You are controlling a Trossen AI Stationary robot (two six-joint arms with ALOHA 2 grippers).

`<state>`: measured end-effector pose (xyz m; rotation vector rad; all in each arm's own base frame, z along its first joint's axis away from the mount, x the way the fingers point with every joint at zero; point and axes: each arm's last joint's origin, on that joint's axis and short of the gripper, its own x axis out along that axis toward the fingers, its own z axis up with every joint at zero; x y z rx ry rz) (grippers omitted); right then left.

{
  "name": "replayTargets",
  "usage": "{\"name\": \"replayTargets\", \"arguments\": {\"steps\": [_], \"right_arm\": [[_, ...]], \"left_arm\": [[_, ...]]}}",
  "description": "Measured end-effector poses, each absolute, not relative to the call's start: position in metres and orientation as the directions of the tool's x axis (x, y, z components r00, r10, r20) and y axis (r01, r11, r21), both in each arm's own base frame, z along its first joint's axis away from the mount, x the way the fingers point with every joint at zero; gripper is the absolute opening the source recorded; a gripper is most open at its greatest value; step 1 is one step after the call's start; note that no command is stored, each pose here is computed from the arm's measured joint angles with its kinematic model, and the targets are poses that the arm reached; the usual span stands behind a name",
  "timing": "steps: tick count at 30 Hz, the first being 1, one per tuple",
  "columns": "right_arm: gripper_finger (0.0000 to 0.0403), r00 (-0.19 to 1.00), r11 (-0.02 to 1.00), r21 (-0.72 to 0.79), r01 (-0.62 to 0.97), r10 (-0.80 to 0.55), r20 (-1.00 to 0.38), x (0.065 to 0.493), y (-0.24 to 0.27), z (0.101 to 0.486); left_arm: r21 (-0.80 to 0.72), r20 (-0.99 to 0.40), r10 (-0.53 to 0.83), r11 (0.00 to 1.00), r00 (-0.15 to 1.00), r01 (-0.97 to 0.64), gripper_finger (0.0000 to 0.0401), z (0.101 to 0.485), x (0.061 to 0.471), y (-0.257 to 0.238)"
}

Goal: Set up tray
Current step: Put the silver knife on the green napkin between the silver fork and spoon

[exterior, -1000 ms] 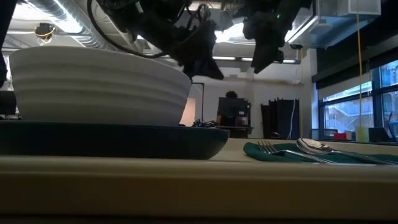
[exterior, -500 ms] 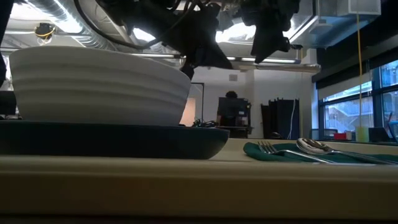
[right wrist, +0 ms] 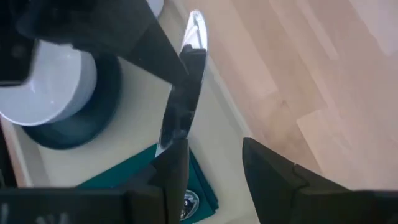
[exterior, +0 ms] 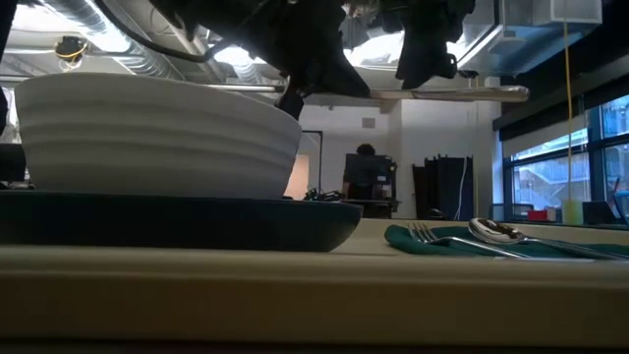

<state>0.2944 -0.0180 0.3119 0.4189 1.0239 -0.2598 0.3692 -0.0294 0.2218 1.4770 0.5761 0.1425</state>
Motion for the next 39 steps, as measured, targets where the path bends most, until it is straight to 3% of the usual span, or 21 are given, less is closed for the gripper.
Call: {"name": "replayTargets", "arguments": {"steps": [12,39], "right_arm": [[0.0254,0.492,0.909,0.179,0.377,-0.033,-0.87,0.298,-0.016,0.307],[0.0257,0.469,0.918,0.163,0.363,-0.029,-0.883,0.302,0.002,0.301]], "left_arm": [[0.965,-0.259,0.501,0.106,0.826,0.238,0.0001,0.223,0.369,-0.025],[0.982,-0.177,0.585,0.048,0.791,0.184,0.0001,0.231,0.369,-0.024]]}}
